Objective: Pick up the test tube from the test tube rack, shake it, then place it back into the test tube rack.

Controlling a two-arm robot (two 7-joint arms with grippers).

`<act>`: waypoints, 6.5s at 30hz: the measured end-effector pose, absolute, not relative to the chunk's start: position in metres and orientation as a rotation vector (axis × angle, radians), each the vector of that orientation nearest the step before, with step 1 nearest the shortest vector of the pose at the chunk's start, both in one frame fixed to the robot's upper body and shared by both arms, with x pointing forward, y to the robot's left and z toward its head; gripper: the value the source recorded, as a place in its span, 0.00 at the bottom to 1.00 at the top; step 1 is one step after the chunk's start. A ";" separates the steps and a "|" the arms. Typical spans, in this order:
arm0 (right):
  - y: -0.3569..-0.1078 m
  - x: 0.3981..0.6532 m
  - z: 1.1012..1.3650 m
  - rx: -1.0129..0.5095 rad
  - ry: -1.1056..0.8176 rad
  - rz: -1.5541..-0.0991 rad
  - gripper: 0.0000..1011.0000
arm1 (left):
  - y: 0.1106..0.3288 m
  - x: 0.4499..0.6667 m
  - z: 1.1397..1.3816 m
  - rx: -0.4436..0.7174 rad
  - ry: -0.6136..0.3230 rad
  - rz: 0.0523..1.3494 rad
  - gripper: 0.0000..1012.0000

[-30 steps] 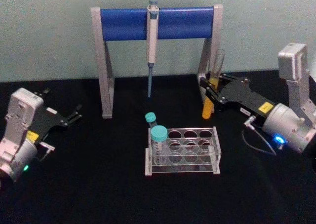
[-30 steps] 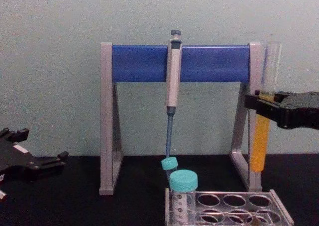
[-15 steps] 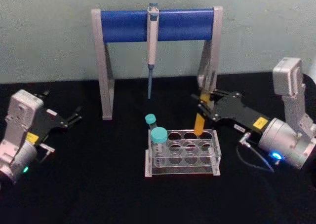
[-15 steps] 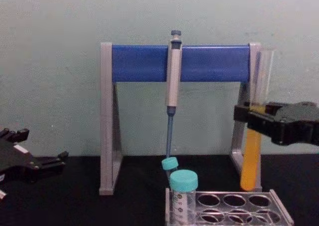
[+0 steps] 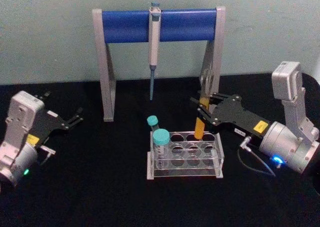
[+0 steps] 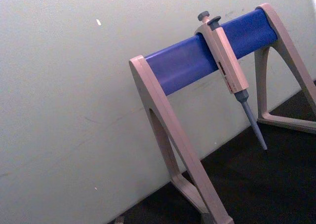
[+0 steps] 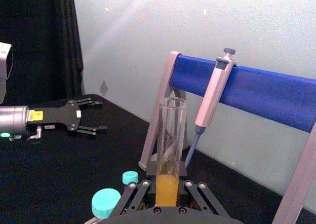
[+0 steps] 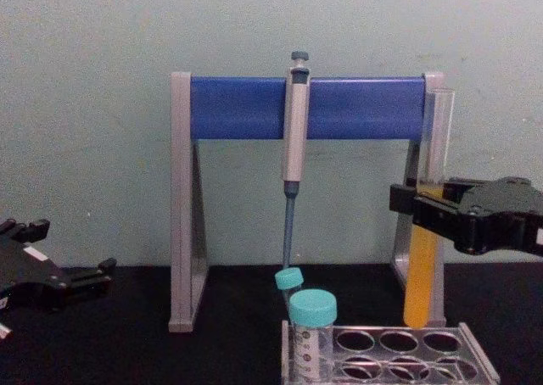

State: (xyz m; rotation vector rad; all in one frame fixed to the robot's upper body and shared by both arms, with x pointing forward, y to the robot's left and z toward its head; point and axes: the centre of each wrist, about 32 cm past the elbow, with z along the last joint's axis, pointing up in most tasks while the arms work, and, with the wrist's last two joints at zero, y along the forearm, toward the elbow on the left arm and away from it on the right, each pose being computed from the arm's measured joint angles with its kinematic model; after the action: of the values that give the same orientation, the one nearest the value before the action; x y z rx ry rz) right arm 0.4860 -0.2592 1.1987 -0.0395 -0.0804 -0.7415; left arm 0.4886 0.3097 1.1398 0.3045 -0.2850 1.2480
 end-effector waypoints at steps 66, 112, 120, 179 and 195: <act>-0.285 0.499 1.178 -0.018 -0.097 -0.737 0.23 | 0.310 0.489 1.140 0.304 -0.285 1.248 0.99; -0.287 0.510 1.157 -0.059 -0.083 -0.731 0.23 | 0.310 0.489 1.140 0.304 -0.285 1.248 0.99; -0.287 0.510 1.153 -0.066 -0.078 -0.729 0.23 | 0.310 0.489 1.140 0.304 -0.285 1.248 0.99; -0.287 0.507 1.130 -0.078 -0.014 -0.735 0.23 | 0.310 0.489 1.140 0.305 -0.285 1.248 0.99; -0.287 0.507 1.131 -0.080 -0.014 -0.737 0.30 | 0.310 0.489 1.140 0.304 -0.285 1.248 0.99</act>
State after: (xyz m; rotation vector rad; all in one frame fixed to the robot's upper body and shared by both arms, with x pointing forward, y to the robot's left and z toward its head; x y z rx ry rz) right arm 0.5065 -0.2874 1.1309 -0.0800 -0.0137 -0.7370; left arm 0.4886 0.3097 1.1398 0.3045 -0.2850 1.2480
